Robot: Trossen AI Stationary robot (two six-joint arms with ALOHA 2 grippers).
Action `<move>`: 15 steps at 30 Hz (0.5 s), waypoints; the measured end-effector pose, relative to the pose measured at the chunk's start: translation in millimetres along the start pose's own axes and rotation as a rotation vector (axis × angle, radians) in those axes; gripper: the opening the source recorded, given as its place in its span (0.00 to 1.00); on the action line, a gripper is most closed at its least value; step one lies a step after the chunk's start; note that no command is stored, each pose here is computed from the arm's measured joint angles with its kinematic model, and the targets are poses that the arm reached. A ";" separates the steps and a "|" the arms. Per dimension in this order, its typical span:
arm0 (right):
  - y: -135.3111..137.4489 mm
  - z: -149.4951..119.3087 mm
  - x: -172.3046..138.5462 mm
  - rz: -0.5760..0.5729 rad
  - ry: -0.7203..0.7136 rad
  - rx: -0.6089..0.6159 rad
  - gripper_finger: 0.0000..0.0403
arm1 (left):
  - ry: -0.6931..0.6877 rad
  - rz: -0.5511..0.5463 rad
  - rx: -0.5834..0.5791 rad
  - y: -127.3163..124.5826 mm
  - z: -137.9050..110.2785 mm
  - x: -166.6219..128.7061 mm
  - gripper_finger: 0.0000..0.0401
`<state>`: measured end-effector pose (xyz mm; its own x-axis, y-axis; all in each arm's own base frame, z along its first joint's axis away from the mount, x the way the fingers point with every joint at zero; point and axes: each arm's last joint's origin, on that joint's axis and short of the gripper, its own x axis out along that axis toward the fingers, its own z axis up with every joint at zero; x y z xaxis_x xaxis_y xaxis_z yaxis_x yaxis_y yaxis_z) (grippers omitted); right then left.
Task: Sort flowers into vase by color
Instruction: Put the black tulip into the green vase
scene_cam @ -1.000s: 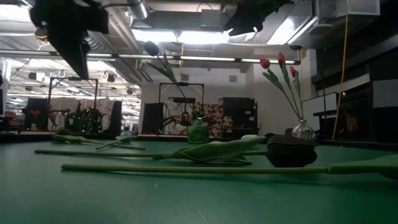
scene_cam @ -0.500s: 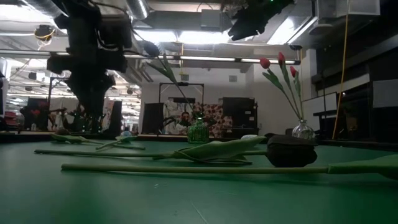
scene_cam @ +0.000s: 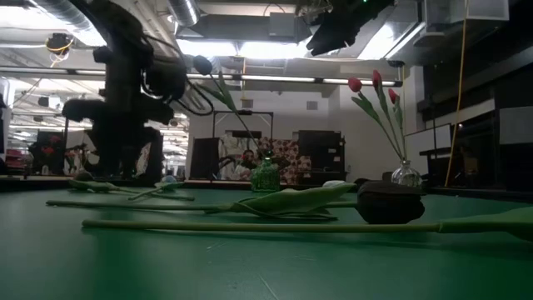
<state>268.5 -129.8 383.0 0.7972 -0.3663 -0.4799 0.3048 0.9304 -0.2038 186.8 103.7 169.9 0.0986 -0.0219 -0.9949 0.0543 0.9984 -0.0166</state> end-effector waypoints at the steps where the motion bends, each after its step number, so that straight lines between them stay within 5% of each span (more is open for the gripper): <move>1: 0.0 0.0 0.0 0.000 0.000 0.000 0.69 | 0.001 0.000 0.005 1.5 0.9 2.3 0.48; 15: 0.5 -2.0 0.0 0.005 0.021 0.000 0.69 | 0.056 0.004 0.012 -6.0 -18.1 34.6 0.42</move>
<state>267.5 -129.4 381.2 0.7875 -0.3618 -0.4989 0.3010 0.9322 -0.2009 171.9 97.8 133.7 0.0432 -0.0145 -0.9990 0.0656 0.9978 -0.0116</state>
